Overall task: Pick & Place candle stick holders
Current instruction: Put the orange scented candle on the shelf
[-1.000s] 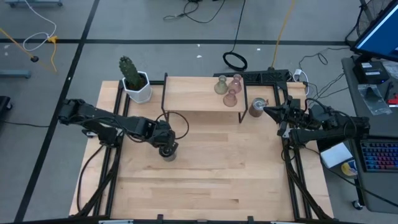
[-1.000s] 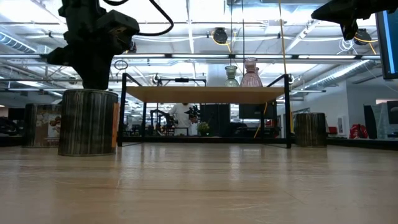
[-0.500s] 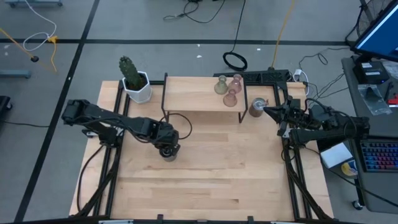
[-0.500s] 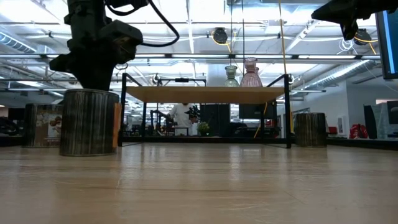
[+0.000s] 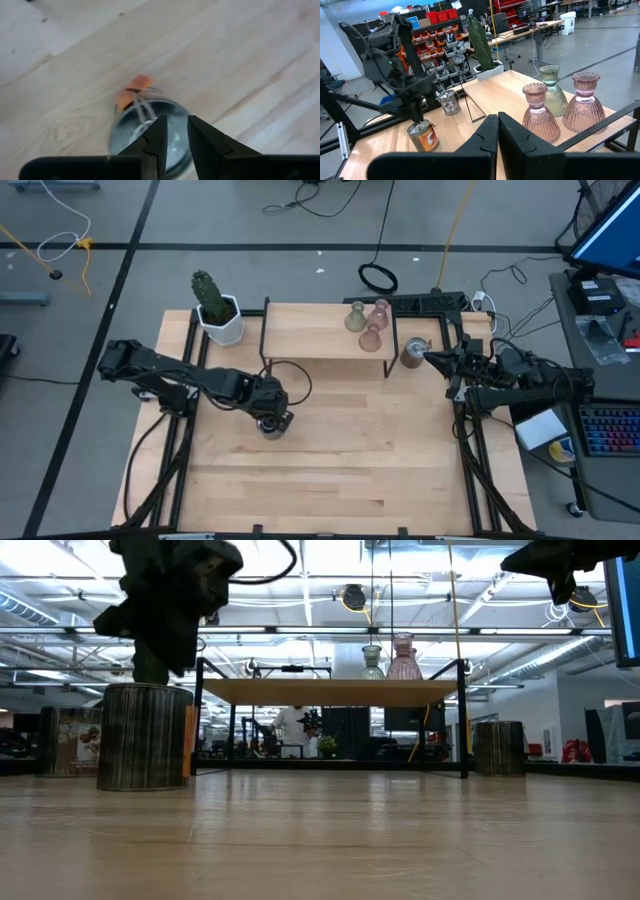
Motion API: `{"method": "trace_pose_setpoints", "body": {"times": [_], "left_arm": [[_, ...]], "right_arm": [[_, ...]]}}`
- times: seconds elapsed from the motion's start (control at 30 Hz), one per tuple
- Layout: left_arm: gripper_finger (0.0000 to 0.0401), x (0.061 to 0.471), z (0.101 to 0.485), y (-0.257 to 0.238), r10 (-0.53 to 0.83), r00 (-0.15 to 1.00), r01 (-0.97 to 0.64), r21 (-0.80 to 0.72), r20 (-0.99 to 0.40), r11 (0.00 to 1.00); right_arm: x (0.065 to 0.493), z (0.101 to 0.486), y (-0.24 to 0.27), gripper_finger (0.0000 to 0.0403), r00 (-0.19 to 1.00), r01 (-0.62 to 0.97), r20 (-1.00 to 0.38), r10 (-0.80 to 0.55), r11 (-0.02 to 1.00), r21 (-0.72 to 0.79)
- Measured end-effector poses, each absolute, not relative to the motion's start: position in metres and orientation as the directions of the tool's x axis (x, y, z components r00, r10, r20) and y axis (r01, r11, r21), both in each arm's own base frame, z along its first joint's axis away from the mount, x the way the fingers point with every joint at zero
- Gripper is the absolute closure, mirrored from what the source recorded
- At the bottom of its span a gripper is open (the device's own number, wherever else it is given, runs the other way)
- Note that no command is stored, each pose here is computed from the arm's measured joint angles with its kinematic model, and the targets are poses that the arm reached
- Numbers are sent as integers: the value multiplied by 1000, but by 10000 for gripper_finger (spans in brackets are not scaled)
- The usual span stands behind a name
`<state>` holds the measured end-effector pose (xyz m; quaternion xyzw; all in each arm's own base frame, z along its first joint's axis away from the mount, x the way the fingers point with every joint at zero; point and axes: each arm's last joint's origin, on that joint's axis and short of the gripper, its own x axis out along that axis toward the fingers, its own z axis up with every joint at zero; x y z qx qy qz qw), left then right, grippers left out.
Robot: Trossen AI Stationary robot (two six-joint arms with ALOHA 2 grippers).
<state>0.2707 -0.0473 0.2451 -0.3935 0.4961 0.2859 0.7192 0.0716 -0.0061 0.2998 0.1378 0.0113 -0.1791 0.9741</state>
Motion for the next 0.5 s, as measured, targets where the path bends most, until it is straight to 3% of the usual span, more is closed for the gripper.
{"method": "trace_pose_setpoints", "body": {"times": [0.5], "left_arm": [[325, 260, 251, -96, -27, 367, -706, -297, -930, 643]], "right_arm": [[72, 299, -6, 399, 935, 353, -76, -346, 898, 263]]}}
